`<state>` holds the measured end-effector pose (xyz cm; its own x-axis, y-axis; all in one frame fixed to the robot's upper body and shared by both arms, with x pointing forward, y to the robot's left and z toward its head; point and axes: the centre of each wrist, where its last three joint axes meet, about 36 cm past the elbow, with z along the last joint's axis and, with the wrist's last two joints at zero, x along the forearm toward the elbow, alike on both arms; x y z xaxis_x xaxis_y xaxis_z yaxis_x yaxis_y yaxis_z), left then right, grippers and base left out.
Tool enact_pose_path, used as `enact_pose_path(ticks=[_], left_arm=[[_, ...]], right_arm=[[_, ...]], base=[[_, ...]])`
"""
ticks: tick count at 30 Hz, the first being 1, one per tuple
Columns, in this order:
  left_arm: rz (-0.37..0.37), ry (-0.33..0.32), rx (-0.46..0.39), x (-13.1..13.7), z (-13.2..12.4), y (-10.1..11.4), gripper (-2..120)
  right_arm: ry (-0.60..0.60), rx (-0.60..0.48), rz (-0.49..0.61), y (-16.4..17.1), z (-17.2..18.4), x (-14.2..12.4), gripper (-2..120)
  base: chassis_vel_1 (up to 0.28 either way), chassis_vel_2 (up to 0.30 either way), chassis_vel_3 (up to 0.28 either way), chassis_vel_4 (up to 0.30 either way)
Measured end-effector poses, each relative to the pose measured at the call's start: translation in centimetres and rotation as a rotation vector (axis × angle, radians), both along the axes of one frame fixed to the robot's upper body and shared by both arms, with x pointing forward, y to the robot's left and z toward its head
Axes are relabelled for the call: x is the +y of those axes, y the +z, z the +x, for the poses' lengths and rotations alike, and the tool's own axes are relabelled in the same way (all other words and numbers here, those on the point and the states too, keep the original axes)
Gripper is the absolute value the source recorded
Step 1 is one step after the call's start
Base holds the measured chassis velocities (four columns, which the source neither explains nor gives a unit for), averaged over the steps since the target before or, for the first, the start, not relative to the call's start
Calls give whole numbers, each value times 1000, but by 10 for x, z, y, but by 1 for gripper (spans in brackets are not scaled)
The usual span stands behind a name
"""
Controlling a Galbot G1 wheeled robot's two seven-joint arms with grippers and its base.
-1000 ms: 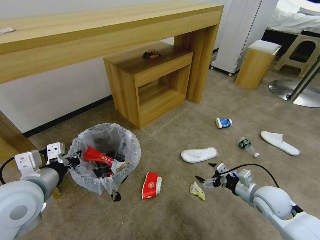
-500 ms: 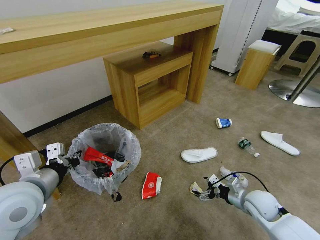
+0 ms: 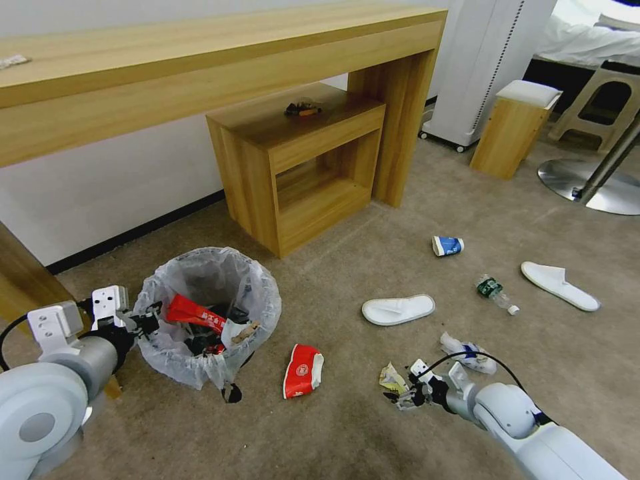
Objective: Pick up the trash bin and place the garbage on the floor into it.
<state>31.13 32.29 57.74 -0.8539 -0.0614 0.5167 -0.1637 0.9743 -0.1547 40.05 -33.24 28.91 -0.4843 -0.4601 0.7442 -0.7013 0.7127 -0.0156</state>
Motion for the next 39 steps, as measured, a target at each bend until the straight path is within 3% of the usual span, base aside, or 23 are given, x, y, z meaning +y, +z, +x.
enact_pose_path(ticks=[28, 31, 33, 39], left_arm=[[-4, 3, 2, 2, 3, -4, 0], [-4, 2, 0, 2, 3, -3, 0], [-3, 3, 0, 2, 3, -3, 0], [-2, 3, 0, 1, 2, -4, 0]], right_arm=[[-20, 26, -42, -41, 14, -12, 100], [-17, 27, -43, -42, 14, -12, 94], [-14, 26, -45, -44, 13, -13, 82], [-13, 28, -46, -46, 13, -15, 63]], base=[[0, 0, 0, 0], [0, 0, 0, 0], [0, 0, 0, 0], [0, 0, 0, 0]])
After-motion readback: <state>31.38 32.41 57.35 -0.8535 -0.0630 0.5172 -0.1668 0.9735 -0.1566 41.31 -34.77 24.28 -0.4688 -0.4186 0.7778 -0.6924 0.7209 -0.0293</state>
